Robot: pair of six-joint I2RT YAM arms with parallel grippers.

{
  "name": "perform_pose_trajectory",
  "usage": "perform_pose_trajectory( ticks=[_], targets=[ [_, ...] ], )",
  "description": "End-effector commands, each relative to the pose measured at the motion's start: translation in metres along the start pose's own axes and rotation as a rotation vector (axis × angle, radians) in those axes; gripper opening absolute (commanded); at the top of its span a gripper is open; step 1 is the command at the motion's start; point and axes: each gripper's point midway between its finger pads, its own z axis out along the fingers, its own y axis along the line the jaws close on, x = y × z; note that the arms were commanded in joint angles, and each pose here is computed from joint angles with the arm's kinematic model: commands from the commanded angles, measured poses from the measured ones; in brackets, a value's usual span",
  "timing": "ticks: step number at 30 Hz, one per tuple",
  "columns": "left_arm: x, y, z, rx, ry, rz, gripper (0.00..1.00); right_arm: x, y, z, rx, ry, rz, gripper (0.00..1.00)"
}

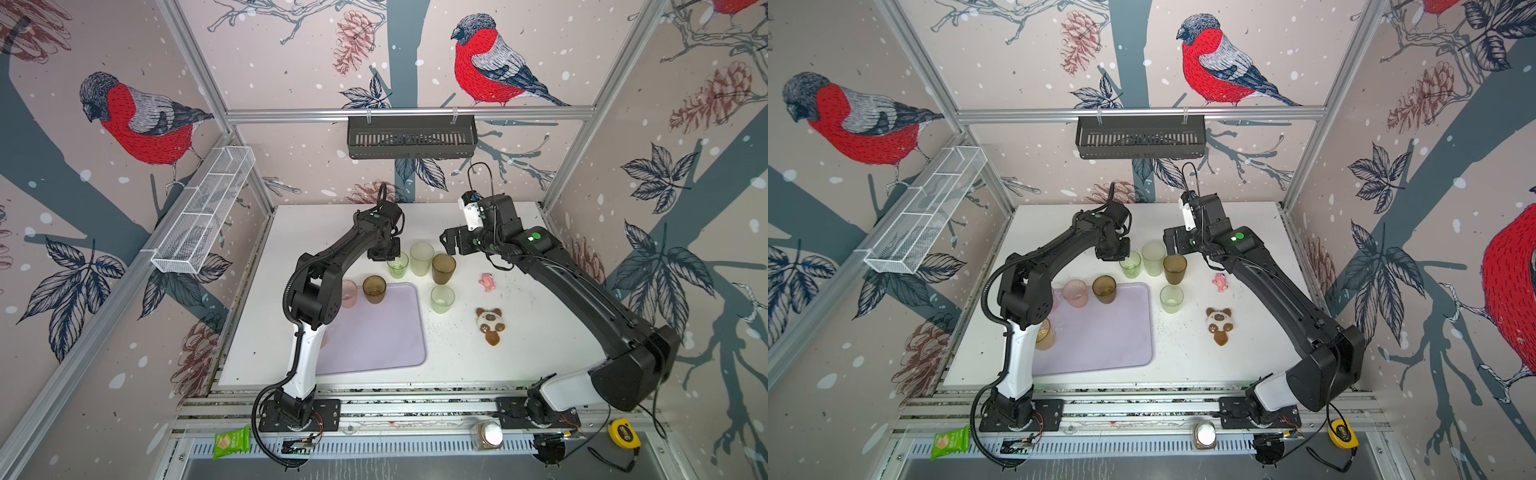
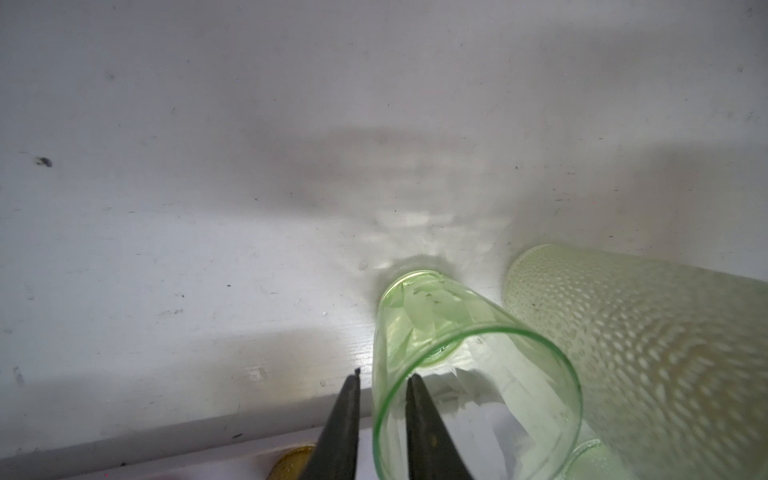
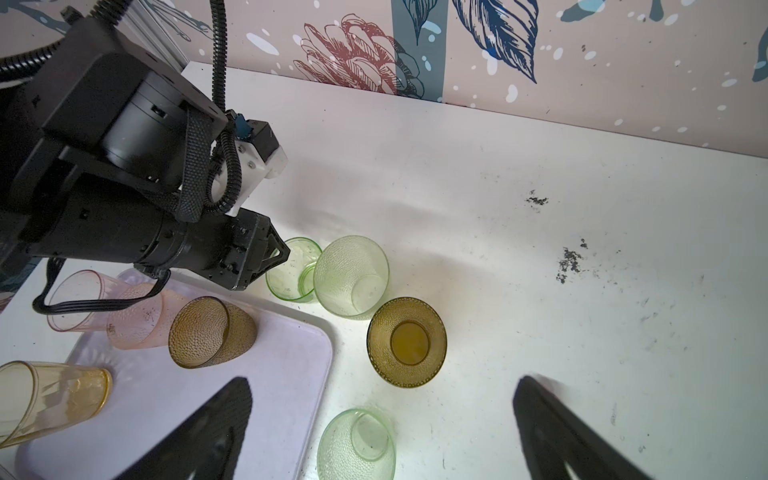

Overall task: Place the glasses into the tray
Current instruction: 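Lower the left gripper into the small green glass rim and close it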

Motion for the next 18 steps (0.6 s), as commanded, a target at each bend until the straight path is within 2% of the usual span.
perform_pose_trajectory(
  ticks=[1,18],
  targets=[
    [-0.0002,0.0021,-0.0009,-0.017,-0.002,0.013,0.22,-0.0056,0.0017,-0.0013,-0.008,-0.024,0.005,1.0],
    [0.0001,0.0034,-0.0009,-0.023,-0.002,0.01,0.18,-0.0077,0.0017,-0.0015,-0.007,-0.029,0.001,1.0]
  ],
)
